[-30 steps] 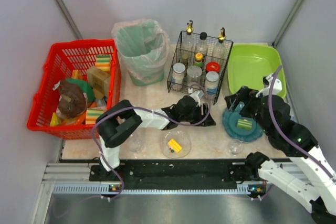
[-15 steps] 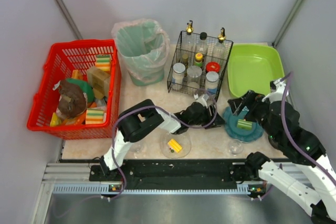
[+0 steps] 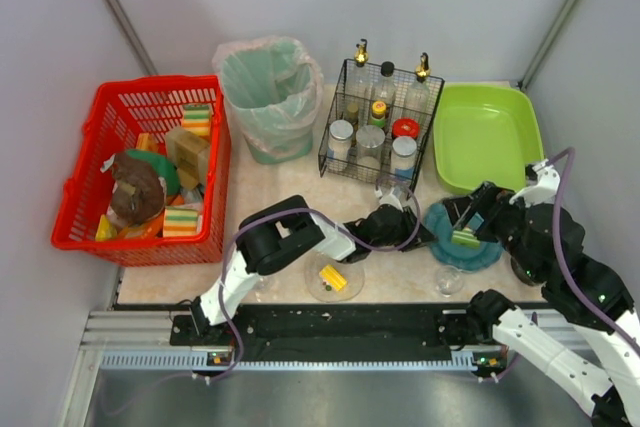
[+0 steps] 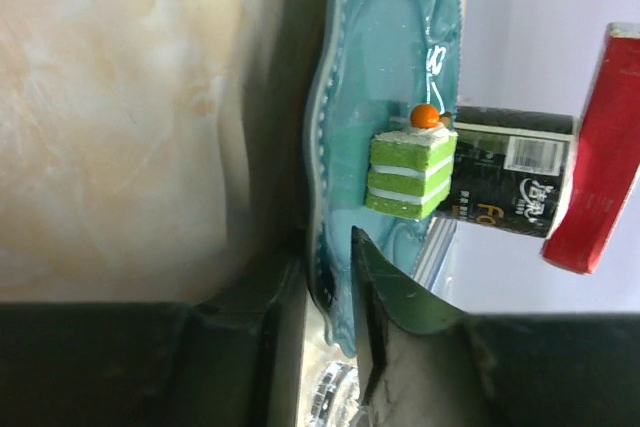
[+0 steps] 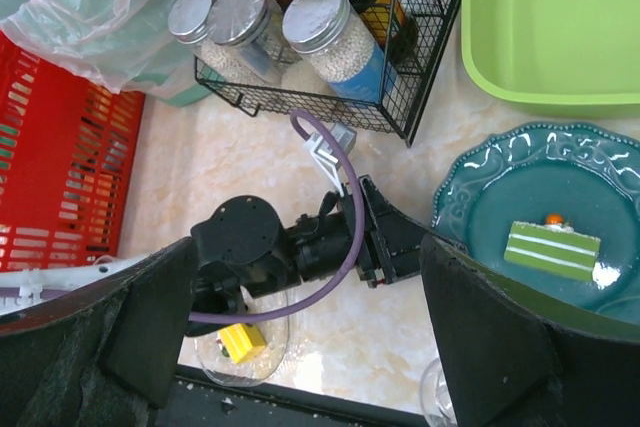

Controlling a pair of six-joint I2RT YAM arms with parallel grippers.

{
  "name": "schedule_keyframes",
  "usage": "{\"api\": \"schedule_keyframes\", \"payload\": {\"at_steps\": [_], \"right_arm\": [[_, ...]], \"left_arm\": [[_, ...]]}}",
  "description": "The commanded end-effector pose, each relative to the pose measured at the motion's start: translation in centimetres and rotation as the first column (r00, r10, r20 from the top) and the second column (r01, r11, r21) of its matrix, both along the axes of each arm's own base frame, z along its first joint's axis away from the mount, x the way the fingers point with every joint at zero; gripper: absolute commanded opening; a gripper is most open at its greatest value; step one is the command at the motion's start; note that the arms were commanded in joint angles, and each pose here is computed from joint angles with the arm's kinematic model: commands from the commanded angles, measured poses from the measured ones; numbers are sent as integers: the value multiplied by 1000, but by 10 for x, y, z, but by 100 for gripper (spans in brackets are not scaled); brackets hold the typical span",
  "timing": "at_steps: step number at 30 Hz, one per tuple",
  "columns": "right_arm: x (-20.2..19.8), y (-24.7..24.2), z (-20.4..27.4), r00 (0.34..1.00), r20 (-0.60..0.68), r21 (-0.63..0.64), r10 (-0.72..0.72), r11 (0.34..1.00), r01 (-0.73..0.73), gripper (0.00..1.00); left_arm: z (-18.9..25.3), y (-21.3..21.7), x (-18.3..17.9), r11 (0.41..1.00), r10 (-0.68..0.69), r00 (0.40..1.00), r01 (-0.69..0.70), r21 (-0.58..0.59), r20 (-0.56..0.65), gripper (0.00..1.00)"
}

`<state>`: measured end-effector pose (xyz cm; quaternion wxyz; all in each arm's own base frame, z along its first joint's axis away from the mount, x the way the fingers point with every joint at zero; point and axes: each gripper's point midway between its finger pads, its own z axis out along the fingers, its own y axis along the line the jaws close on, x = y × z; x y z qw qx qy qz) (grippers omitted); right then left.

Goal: Clear the kitchen counter

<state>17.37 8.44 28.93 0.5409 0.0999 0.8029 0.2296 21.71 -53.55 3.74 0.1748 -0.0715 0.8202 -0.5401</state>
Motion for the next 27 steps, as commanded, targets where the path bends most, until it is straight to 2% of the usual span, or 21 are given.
{"api": "schedule_keyframes", "payload": {"at_steps": [1,3,4,9,13,23,27], "right_arm": [[-10,-8,21,999,40,21,1,1000,-2,89],[-13,-9,24,999,44,22,6,1000,-7,89],[-14,-9,23,999,41,21,8,1000,-8,89],[-17,-11,22,999,39,24,8,1000,-9,89],[-17,-10,21,999,35,28,14,999,-15,89],[-13,-6,15,1000,9,21,15,1000,-15,89],[-9,-4,10,1000,-7,9,7,1000,-7,89]], "left_arm": [[-2,-9,10,999,35,999,-35,15,17,22],[-2,-8,9,999,26,999,-26,29,30,10],[-2,-5,10,999,27,999,-29,42,31,0],[-5,14,8,995,25,999,-27,96,26,0],[-8,36,4,992,44,999,-40,119,-26,0],[7,88,4,994,86,989,-77,80,-118,0],[11,106,6,996,56,991,-48,72,-120,0]]}}
